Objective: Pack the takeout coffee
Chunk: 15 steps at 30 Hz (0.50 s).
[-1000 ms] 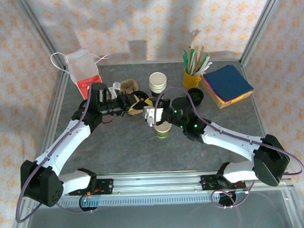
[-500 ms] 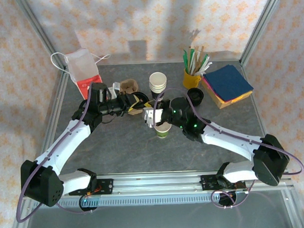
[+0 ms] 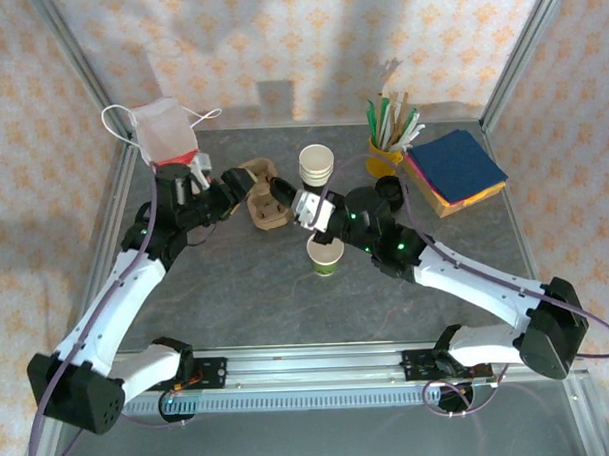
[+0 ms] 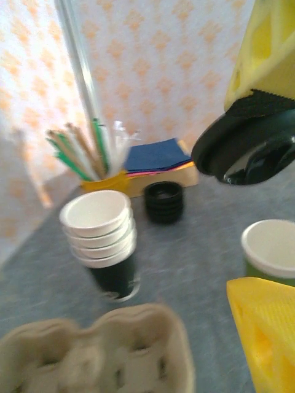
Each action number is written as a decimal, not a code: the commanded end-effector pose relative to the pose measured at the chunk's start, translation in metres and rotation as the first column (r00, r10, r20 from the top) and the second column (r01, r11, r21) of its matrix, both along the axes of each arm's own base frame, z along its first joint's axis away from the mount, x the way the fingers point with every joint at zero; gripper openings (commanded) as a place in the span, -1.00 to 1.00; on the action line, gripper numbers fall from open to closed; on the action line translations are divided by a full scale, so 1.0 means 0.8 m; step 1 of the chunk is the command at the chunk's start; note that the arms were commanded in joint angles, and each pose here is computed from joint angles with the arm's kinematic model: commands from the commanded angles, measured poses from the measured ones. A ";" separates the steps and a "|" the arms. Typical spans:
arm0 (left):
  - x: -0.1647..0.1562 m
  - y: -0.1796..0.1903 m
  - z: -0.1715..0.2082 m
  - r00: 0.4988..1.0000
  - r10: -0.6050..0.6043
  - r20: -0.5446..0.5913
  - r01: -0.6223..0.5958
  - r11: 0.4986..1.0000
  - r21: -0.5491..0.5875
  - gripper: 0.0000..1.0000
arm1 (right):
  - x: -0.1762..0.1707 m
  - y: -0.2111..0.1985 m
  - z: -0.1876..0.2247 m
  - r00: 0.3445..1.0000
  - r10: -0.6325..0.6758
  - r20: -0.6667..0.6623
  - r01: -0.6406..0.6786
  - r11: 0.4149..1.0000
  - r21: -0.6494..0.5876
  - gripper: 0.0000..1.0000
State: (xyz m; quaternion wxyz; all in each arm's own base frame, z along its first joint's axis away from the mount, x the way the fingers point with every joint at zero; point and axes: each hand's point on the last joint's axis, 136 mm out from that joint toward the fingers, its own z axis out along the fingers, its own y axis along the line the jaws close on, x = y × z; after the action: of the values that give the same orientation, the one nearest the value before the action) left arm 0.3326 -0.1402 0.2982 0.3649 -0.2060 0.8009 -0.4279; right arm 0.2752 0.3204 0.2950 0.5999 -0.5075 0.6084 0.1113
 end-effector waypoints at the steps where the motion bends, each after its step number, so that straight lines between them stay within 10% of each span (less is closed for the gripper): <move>1: -0.001 0.048 0.031 0.979 0.138 0.150 -0.163 0.972 0.171 0.43 | 0.002 -0.023 0.028 0.953 -0.124 -0.275 0.174 0.971 0.164 -1.00; 9: 0.002 0.034 0.004 0.988 0.062 0.138 -0.089 0.977 0.195 0.39 | 0.005 -0.059 0.007 0.574 0.001 -0.819 0.366 0.894 0.258 -1.00; 15: 0.003 0.014 -0.031 0.997 0.007 0.071 -0.021 0.981 0.195 0.30 | -0.003 -0.083 0.003 0.278 0.213 -0.937 0.480 0.814 0.328 -1.00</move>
State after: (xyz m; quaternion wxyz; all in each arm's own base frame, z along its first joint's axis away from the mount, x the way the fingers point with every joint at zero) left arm 0.3374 -0.1204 0.2766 0.4149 -0.1837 0.8202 -0.3486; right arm 0.3026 0.2459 0.2964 0.3616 -0.1441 0.8278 0.4040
